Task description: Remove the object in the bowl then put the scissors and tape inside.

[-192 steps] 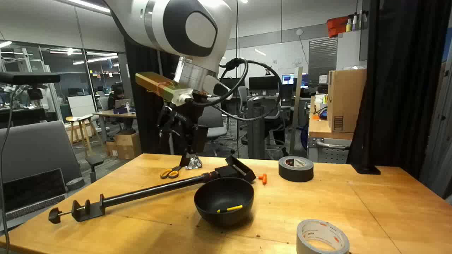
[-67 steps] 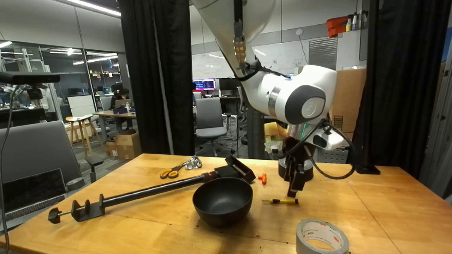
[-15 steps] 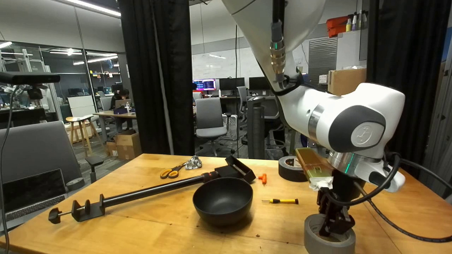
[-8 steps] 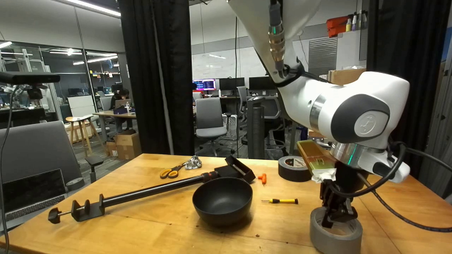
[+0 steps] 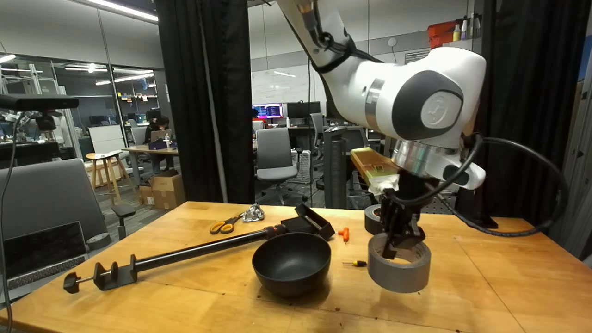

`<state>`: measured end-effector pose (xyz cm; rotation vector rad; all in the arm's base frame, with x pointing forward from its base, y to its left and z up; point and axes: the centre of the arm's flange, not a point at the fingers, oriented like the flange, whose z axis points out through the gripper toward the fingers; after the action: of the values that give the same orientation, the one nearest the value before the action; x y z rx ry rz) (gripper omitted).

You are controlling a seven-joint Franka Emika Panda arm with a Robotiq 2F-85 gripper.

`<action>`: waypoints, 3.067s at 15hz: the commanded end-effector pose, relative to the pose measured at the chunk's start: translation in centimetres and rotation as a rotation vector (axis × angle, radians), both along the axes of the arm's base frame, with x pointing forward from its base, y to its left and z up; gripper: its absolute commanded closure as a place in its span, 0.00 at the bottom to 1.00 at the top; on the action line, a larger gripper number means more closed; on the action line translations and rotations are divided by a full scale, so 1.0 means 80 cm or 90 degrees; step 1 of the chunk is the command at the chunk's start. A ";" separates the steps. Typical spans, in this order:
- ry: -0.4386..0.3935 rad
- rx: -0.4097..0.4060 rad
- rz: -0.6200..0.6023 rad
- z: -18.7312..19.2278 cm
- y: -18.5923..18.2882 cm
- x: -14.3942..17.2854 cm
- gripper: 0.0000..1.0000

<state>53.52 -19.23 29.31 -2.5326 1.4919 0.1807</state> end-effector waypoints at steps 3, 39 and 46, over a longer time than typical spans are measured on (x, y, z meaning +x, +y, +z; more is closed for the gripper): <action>-0.011 0.007 0.105 0.052 0.109 -0.015 0.95; 0.012 0.018 0.272 0.060 0.282 -0.012 0.27; -0.031 -0.030 0.298 0.126 0.323 -0.013 0.12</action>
<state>52.98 4.85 36.65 -2.8244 0.8802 0.1949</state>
